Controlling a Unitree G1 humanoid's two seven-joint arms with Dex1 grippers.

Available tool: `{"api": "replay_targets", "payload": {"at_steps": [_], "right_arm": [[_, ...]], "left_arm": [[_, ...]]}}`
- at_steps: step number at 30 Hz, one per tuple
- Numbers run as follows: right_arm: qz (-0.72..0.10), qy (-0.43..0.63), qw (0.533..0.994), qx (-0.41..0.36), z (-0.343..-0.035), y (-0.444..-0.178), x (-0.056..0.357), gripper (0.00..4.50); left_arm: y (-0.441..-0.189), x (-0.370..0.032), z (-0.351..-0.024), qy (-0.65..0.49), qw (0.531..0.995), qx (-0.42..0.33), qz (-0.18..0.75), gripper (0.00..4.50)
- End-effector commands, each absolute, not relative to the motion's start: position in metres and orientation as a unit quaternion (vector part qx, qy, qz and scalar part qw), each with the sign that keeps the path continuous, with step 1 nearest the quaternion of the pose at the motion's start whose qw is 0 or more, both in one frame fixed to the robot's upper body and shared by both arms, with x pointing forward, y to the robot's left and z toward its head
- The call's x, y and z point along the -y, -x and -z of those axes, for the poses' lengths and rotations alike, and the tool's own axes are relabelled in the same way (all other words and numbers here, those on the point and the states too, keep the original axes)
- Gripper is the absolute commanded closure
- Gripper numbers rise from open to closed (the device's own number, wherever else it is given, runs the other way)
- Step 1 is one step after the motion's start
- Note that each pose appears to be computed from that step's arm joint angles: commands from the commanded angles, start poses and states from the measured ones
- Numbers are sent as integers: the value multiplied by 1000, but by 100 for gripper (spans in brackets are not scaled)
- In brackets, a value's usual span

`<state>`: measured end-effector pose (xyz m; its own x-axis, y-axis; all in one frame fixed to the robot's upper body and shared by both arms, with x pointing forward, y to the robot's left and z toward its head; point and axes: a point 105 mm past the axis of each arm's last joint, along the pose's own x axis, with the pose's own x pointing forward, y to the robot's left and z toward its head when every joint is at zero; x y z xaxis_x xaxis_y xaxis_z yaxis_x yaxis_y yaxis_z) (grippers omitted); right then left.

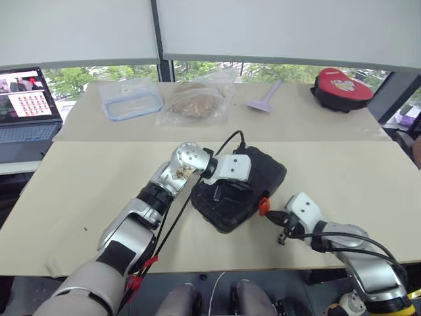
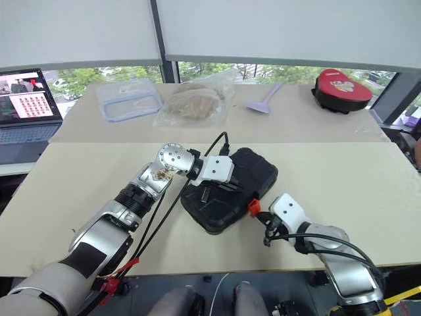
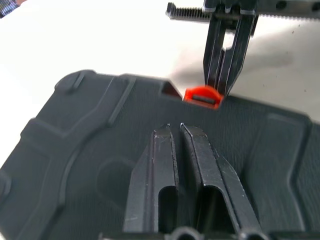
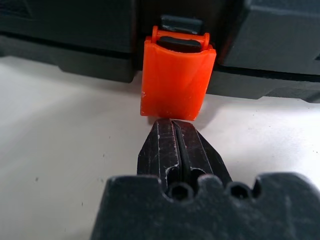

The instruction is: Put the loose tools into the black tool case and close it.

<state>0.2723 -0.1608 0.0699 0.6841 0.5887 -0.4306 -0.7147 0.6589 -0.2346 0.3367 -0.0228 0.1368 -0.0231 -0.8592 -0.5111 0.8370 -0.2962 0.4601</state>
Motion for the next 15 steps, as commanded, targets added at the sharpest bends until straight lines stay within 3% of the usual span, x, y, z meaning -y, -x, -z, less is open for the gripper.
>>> {"api": "replay_targets", "payload": {"at_steps": [1,5,15], "right_arm": [[-394,179,896,-99,-94,-272,134,450],[-397,165,901,-67,-110,-266,131,450],[-440,186,866,-145,-102,-230,154,450]], "left_arm": [[-333,20,-111,-384,573,-34,723,412],[-332,21,-108,-383,571,-34,725,412],[-331,15,-102,-393,565,-40,725,412]]}}
